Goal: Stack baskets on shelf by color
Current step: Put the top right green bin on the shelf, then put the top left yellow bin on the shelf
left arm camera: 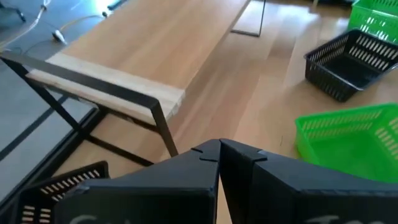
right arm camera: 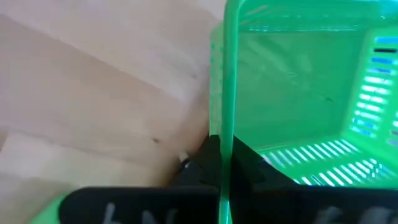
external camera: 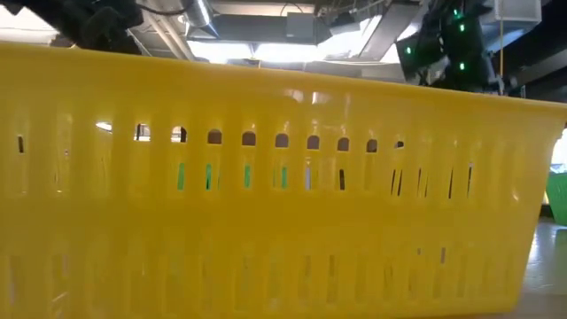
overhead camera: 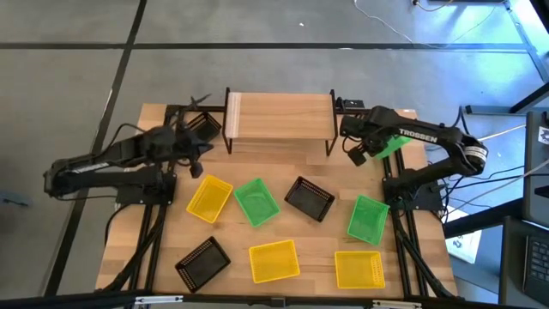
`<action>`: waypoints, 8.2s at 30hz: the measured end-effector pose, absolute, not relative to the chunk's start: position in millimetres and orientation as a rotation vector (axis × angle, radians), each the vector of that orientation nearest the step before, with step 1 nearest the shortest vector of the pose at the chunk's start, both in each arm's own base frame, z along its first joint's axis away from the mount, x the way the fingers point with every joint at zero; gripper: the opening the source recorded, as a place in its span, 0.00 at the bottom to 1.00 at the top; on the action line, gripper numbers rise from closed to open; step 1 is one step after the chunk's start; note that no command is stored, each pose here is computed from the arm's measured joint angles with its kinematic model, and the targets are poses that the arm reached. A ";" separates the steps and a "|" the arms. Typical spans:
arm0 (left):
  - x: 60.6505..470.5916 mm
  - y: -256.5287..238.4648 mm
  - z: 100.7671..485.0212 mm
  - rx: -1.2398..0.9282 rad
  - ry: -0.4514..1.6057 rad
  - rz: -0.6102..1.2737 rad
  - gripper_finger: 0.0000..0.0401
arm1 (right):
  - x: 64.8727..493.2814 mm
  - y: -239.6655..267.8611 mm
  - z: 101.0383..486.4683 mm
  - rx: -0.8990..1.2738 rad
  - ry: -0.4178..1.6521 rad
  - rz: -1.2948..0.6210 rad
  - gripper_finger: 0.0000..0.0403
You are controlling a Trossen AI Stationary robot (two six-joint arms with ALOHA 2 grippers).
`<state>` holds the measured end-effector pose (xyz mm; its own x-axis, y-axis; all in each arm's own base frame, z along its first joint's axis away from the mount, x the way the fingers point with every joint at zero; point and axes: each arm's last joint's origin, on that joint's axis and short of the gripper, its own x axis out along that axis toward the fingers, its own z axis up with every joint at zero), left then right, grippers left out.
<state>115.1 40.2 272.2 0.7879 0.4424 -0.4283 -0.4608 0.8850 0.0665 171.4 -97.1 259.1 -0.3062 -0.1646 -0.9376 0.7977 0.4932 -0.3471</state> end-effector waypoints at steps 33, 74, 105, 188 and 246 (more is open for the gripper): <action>132.3 46.7 327.4 -0.128 0.504 0.553 0.00 | 290.7 -117.7 337.1 -0.235 1.247 -0.277 0.00; 132.1 46.7 327.1 -0.096 0.514 0.545 0.00 | 315.5 -104.0 392.0 -0.273 1.121 -0.306 0.22; 128.7 28.1 273.3 -0.215 0.844 0.208 0.17 | 285.8 -50.3 484.8 -0.220 0.804 -0.009 0.22; 213.9 -30.6 196.2 -1.056 1.048 0.513 0.18 | 282.2 -45.1 481.1 -0.171 0.825 0.159 0.22; 207.7 -13.9 348.2 -0.261 1.198 0.119 0.00 | 283.8 -48.2 482.6 -0.241 0.808 0.133 0.22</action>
